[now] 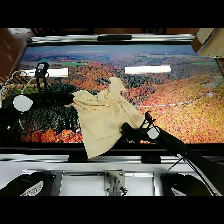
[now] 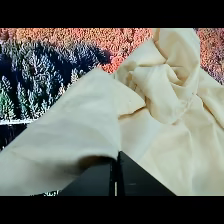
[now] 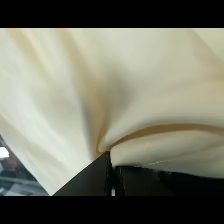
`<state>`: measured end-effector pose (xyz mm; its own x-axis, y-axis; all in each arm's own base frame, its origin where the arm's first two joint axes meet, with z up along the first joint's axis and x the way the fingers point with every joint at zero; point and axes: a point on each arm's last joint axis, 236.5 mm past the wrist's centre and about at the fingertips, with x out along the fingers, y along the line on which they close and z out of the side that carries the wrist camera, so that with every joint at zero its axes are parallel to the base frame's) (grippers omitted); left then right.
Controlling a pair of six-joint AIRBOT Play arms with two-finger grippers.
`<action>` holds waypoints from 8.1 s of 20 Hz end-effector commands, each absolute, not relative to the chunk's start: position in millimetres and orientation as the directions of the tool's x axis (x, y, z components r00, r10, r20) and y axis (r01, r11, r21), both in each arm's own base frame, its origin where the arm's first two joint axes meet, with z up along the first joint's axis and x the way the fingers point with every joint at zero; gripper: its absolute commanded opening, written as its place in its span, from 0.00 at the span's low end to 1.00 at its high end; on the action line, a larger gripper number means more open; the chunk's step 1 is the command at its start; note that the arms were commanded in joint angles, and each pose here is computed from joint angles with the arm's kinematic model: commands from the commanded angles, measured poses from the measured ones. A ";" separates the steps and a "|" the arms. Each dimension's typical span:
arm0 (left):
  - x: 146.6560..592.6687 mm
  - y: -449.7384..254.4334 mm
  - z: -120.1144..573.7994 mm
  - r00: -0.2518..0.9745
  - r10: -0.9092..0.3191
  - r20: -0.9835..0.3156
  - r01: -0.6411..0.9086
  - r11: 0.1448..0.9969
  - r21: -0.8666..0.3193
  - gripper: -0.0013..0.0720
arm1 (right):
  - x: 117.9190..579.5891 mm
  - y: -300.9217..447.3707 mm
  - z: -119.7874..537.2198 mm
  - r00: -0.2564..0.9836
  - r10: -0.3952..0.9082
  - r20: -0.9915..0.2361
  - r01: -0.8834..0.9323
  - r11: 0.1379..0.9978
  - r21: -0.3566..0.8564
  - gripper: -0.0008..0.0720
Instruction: Fold the shirts.
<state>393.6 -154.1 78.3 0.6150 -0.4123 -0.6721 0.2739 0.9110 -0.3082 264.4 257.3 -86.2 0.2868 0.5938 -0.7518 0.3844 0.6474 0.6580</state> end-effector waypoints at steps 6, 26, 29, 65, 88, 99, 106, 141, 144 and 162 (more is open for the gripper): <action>381.3 -84.0 348.1 0.934 -0.316 -0.167 0.299 0.947 -0.119 0.06 | 325.3 173.1 194.6 0.627 0.494 -0.602 -0.397 0.868 0.298 0.10; 307.8 -21.7 307.8 0.921 -0.091 -0.378 0.102 0.995 0.009 0.06 | 261.4 44.9 88.0 0.426 0.076 -0.901 -0.103 0.994 0.035 0.10; 362.9 -19.1 239.7 0.887 -0.081 -0.455 0.086 0.996 -0.009 0.06 | 316.7 52.9 38.4 0.472 0.079 -0.878 -0.022 0.997 0.078 0.10; 294.7 -72.9 -90.8 0.062 -0.448 -0.892 -0.219 0.866 -0.450 0.90 | 393.6 18.8 -33.0 0.232 0.311 -0.922 0.137 0.927 0.348 0.75; 373.1 -78.5 -32.5 0.392 -0.478 -0.786 -0.139 0.814 -0.564 0.06 | 445.7 94.0 -71.4 0.316 0.432 -0.845 0.146 0.858 0.493 0.10; 187.1 -66.4 623.0 0.828 -0.275 0.489 0.334 0.942 -0.037 0.06 | 301.5 51.1 497.7 0.954 0.247 0.170 -0.244 0.969 -0.042 0.10; 119.0 -62.7 616.7 0.858 -0.202 0.472 0.224 0.975 0.010 0.06 | 191.3 40.4 545.1 0.925 0.159 0.346 -0.156 0.987 -0.037 0.10; 422.6 -38.9 40.6 0.211 -0.554 -0.805 -0.166 0.792 -0.588 0.72 | 440.1 13.5 27.2 0.467 0.250 -0.848 0.087 0.942 0.325 0.65; 374.8 -51.6 5.5 0.034 -0.559 -0.829 -0.199 0.809 -0.554 0.63 | 379.4 -9.0 9.0 0.248 0.230 -0.941 0.079 0.963 0.257 0.65; 403.6 -117.8 -94.3 0.210 -0.526 -0.824 -0.269 0.779 -0.566 0.06 | 315.5 26.3 -67.1 0.057 0.357 -0.933 0.136 0.922 0.361 0.82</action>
